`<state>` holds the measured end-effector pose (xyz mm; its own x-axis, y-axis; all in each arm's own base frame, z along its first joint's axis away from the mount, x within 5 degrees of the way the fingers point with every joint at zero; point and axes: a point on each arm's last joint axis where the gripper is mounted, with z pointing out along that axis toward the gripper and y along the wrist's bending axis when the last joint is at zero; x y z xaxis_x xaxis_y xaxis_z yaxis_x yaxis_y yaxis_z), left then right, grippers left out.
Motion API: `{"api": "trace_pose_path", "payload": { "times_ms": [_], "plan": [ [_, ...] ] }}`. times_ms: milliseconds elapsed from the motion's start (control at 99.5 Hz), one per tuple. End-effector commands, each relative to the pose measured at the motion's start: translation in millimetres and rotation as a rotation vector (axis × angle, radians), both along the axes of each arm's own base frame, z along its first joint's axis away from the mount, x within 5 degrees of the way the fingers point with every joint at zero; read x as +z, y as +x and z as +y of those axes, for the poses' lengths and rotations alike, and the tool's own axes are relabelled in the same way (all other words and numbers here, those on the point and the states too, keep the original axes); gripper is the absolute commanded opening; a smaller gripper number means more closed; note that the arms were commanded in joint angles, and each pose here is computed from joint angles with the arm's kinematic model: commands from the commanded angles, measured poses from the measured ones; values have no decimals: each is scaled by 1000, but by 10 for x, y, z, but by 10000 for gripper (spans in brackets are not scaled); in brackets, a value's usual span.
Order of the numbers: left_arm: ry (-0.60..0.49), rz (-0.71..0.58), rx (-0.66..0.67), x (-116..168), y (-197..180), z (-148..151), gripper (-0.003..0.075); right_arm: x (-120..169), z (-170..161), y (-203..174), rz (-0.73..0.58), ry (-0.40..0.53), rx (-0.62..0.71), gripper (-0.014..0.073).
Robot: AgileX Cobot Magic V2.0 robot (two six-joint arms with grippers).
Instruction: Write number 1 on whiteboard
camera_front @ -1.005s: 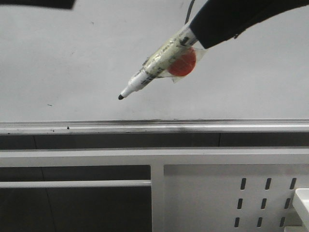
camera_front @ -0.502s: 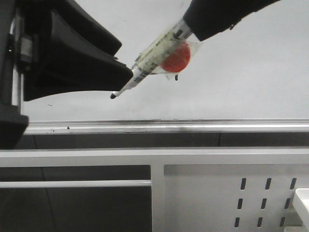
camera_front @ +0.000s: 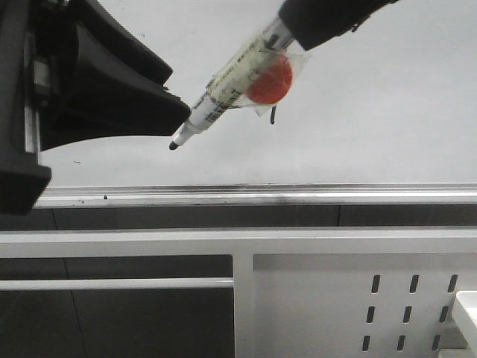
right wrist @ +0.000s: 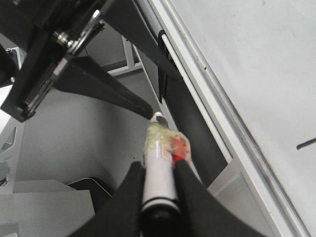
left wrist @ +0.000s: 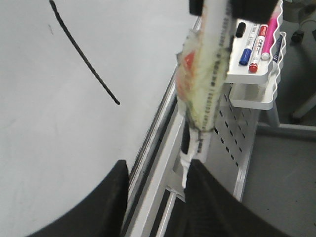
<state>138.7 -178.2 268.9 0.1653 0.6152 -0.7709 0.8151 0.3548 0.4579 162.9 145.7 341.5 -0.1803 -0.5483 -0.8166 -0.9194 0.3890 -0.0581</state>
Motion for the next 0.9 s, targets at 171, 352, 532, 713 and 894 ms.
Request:
{"api": "trace_pose_path", "payload": {
  "times_ms": [171, 352, 532, 713, 894],
  "plan": [
    [-79, -39, -10, 160, 3, -41, 264, 189, 88, -5, -48, 85, 3, -71],
    [-65, -29, -38, 146, -56, -77, 264, 111, 128, 62, -24, 60, 3, -71],
    [-15, 4, -27, 99, -68, -53, 264, 72, 143, 93, -16, 44, 4, -71],
    [-23, -1, -29, 107, -68, -58, 265, 65, 145, 85, -7, 40, 12, -71],
    [-26, -3, -30, 110, -67, -60, 265, 69, 155, 68, 15, 55, 20, -71]
  ]
}}
